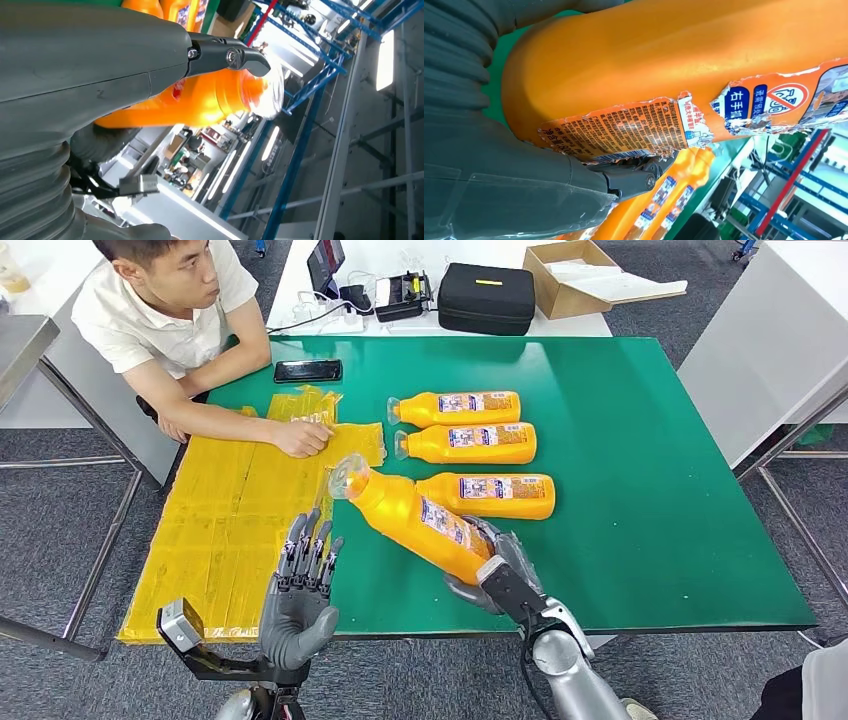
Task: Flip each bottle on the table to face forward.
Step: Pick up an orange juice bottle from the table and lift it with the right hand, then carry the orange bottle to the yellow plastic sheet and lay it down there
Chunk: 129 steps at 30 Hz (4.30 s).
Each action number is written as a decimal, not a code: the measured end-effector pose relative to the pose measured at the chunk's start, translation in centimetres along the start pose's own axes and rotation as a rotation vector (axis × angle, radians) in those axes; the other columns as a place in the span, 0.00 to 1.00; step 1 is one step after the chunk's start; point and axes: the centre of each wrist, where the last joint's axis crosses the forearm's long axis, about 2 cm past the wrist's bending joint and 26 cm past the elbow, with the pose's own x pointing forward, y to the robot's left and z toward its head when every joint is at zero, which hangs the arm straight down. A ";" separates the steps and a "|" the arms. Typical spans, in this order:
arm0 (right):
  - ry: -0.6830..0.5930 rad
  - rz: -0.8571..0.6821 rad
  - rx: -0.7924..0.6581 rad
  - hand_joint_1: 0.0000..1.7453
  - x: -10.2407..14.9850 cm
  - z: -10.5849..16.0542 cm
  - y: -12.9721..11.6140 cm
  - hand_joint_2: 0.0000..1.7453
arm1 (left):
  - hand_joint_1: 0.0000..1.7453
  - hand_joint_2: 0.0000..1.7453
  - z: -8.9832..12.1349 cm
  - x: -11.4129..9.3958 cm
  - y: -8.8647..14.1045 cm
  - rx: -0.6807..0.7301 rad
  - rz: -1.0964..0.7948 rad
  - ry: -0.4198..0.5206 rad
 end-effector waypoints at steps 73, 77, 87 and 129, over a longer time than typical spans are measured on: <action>0.031 0.113 0.146 0.00 1.2 -0.4 9.3 1.00 | 1.00 1.00 -3.7 2.8 2.0 0.225 -0.569 -0.091; 0.110 0.113 0.035 0.00 -0.1 1.7 8.9 1.00 | 1.00 1.00 -3.1 4.2 2.2 0.307 -0.566 -0.136; 0.180 0.143 -0.083 0.00 -1.6 3.9 6.4 1.00 | 1.00 1.00 -2.1 6.4 4.0 0.289 -1.461 -0.150; 0.078 0.082 -0.056 0.00 -0.8 0.7 4.9 1.00 | 0.00 1.00 -5.6 7.6 16.3 0.034 -2.101 0.797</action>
